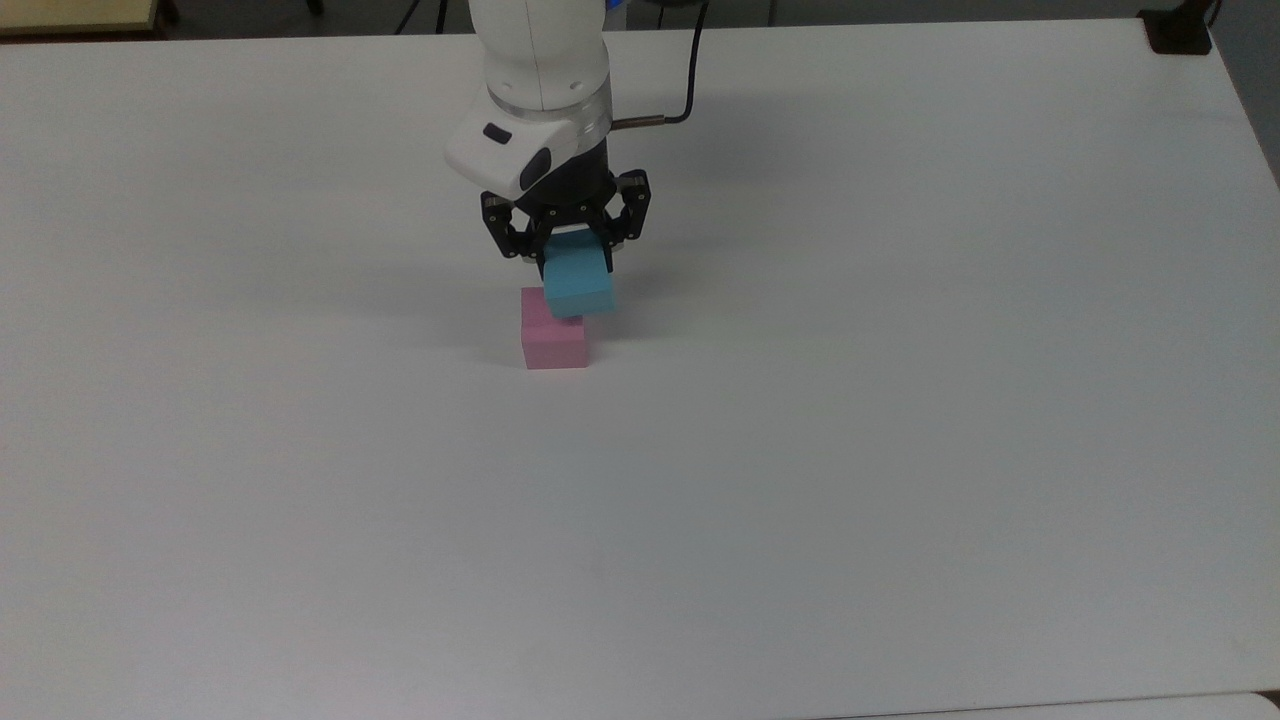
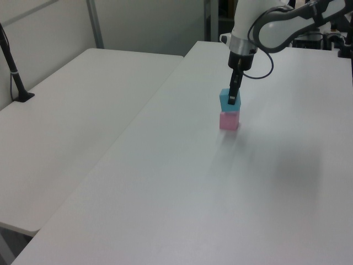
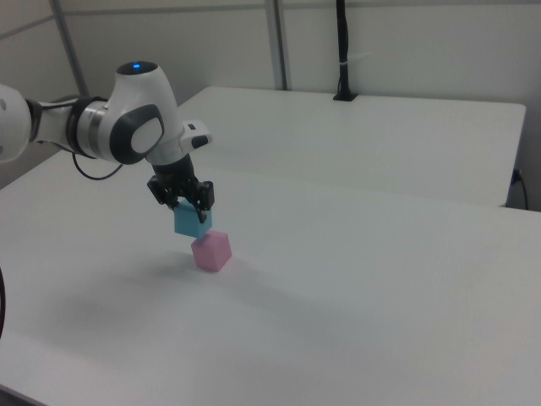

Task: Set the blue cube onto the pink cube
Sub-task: 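Lower the blue cube onto the pink cube's top face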

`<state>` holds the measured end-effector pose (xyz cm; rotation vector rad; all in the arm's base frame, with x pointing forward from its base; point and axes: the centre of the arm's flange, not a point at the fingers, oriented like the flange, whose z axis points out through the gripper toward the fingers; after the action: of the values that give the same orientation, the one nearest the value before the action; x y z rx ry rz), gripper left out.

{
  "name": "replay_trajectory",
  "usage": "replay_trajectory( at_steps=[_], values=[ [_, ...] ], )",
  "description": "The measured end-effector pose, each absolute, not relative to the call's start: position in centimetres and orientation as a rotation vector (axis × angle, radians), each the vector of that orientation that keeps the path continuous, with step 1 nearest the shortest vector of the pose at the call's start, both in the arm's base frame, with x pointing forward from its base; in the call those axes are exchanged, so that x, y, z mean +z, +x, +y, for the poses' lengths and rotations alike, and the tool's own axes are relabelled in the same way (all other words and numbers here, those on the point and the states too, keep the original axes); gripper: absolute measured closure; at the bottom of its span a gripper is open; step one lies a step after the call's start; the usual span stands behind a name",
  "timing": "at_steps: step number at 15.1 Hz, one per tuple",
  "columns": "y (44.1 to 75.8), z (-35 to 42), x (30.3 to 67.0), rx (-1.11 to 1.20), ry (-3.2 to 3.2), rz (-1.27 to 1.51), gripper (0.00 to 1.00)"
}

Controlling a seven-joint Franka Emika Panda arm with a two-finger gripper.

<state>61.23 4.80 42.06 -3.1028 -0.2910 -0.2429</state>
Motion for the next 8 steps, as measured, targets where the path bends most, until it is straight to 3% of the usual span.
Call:
replay_trajectory(
  at_steps=[7, 8],
  values=[
    [61.9, 3.7, 40.5, -0.267, -3.15, -0.308, 0.42],
    [62.0, 3.6, 40.0, -0.254, -3.155, -0.307, 0.38]
  ],
)
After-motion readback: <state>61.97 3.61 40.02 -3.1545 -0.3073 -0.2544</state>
